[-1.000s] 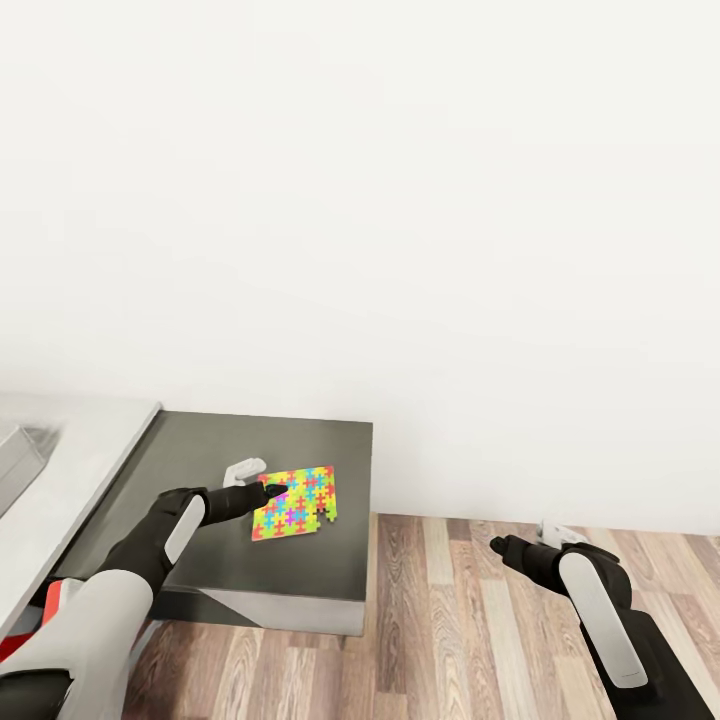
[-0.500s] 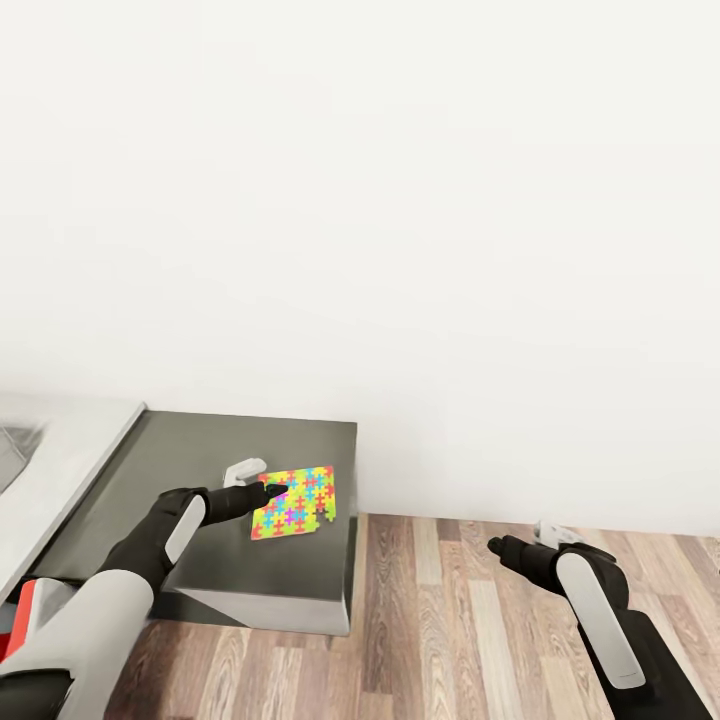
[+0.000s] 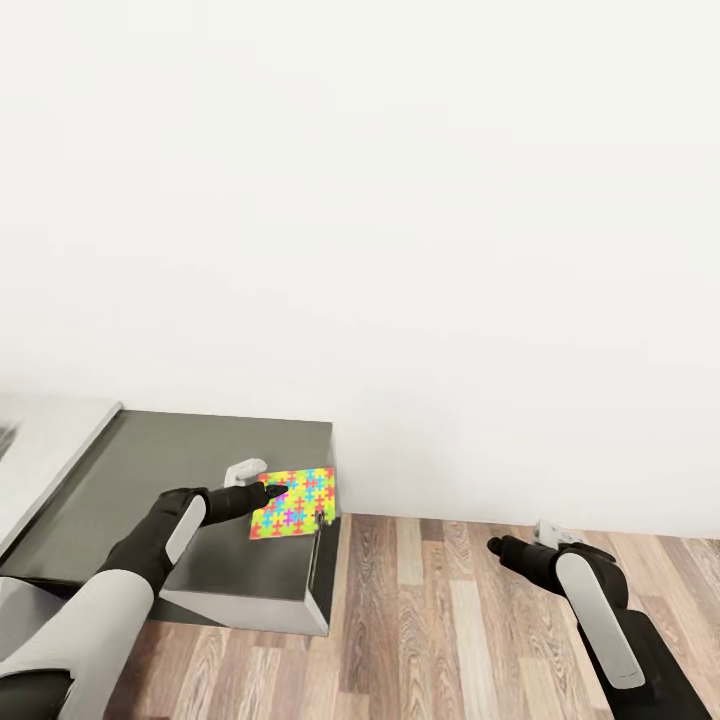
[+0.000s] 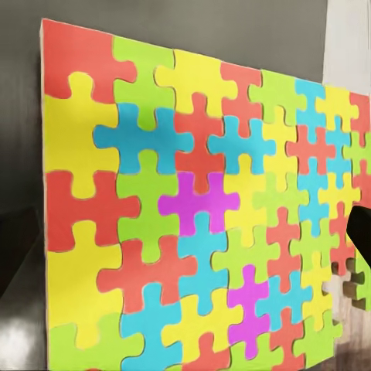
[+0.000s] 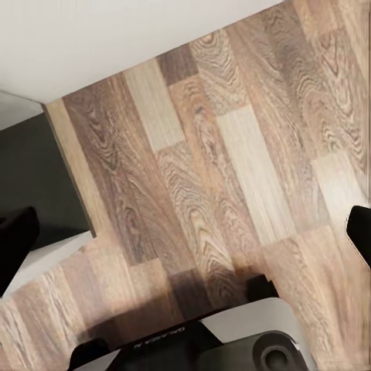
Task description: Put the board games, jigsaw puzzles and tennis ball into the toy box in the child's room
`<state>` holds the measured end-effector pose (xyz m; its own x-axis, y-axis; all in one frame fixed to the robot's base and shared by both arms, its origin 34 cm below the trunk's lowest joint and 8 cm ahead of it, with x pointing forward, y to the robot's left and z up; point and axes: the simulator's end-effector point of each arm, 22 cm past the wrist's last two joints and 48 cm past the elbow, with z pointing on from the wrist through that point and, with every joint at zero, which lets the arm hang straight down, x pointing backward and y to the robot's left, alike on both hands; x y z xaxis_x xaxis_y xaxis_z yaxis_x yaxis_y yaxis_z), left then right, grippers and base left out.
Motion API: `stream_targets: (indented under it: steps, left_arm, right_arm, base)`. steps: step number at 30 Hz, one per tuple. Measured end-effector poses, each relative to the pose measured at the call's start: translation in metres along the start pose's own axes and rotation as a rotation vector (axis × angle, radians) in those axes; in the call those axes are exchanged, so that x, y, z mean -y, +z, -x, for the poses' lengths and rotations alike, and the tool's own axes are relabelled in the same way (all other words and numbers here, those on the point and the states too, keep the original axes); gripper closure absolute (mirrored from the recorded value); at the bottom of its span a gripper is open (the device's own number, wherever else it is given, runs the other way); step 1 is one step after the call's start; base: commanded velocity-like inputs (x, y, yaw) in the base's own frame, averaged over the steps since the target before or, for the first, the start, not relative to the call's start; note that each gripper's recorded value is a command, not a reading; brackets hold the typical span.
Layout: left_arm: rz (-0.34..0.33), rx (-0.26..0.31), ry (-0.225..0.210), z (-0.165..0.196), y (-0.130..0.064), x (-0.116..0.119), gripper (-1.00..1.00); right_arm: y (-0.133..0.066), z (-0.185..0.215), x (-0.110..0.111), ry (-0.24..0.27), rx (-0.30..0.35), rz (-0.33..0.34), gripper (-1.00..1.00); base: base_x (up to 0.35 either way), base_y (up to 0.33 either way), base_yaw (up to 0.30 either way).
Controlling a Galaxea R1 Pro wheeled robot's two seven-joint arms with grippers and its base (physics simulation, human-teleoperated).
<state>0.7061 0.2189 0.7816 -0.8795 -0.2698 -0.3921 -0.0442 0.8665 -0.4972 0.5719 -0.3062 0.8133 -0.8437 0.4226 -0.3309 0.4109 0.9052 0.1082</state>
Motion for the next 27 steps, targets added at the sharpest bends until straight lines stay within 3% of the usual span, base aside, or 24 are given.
stream_targets:
  steps: [27]
  left_arm:
    - [-0.001,0.001,-0.001,0.0002,-0.0002,0.0001,-1.0]
  right_arm:
    - [-0.0012,0.003,-0.0009,-0.004,0.012,0.0,-1.0]
  base:
    - [0.0,-0.04,0.0]
